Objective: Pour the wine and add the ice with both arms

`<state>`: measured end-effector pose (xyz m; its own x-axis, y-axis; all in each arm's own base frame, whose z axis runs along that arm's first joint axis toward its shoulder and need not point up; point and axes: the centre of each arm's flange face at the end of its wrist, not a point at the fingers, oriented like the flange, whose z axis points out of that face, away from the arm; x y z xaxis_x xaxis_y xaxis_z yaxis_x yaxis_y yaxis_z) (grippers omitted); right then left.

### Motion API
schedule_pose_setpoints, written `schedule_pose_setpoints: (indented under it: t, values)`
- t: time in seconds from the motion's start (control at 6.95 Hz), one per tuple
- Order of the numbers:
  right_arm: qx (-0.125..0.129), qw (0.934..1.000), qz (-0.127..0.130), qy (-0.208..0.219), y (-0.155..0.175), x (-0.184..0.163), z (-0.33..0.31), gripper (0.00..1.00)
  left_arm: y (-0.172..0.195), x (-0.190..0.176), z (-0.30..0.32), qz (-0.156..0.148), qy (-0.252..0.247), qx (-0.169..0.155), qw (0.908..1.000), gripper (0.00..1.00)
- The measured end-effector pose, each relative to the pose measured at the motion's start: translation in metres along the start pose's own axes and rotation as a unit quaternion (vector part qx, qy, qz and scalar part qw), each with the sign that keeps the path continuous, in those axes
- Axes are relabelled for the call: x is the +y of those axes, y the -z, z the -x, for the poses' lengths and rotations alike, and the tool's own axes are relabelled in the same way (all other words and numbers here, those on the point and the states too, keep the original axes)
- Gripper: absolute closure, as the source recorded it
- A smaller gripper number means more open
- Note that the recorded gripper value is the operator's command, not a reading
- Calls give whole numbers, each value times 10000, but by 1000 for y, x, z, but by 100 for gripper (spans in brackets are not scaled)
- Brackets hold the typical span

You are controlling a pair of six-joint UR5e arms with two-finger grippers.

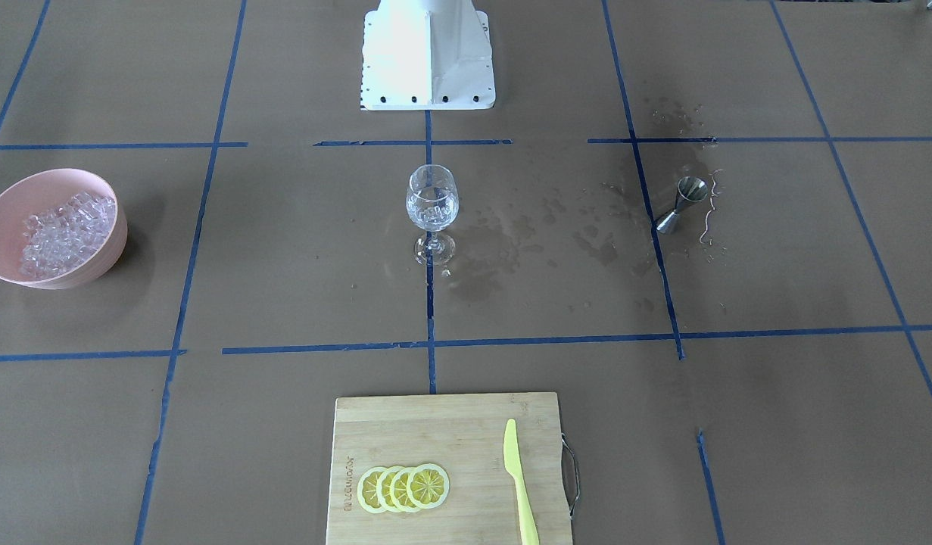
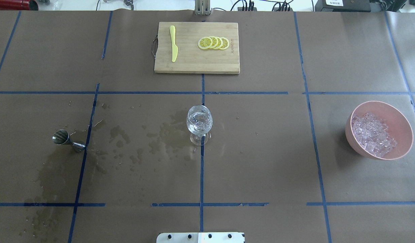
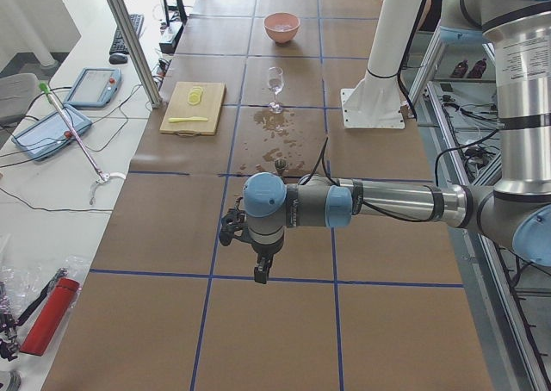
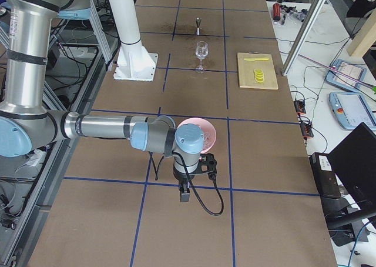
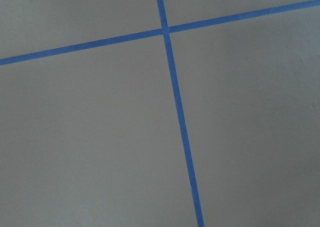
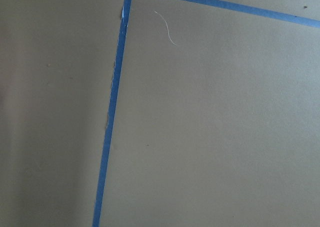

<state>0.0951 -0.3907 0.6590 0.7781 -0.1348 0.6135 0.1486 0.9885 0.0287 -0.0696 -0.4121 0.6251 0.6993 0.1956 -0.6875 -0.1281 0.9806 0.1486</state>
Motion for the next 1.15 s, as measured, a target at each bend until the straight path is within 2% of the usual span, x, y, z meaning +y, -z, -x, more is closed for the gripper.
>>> schedule_pose_setpoints:
  t: [0.29,0.72,1.01,1.15]
  values:
    - [9,9994,-55,-337,4,-4,3,0,0,0,0,-4,-9,-18,10000,0]
    - [-31,9992,-241,-328,3,-7,4,0,1,-1,-1,-14,-18,-23,10000,0]
    - [-459,9980,-163,-414,-15,-2,-1,0,1,-1,0,-12,-11,-20,10000,0]
    - [-584,9971,-78,-487,-26,2,-7,0,1,-1,0,-7,-6,-21,10000,0]
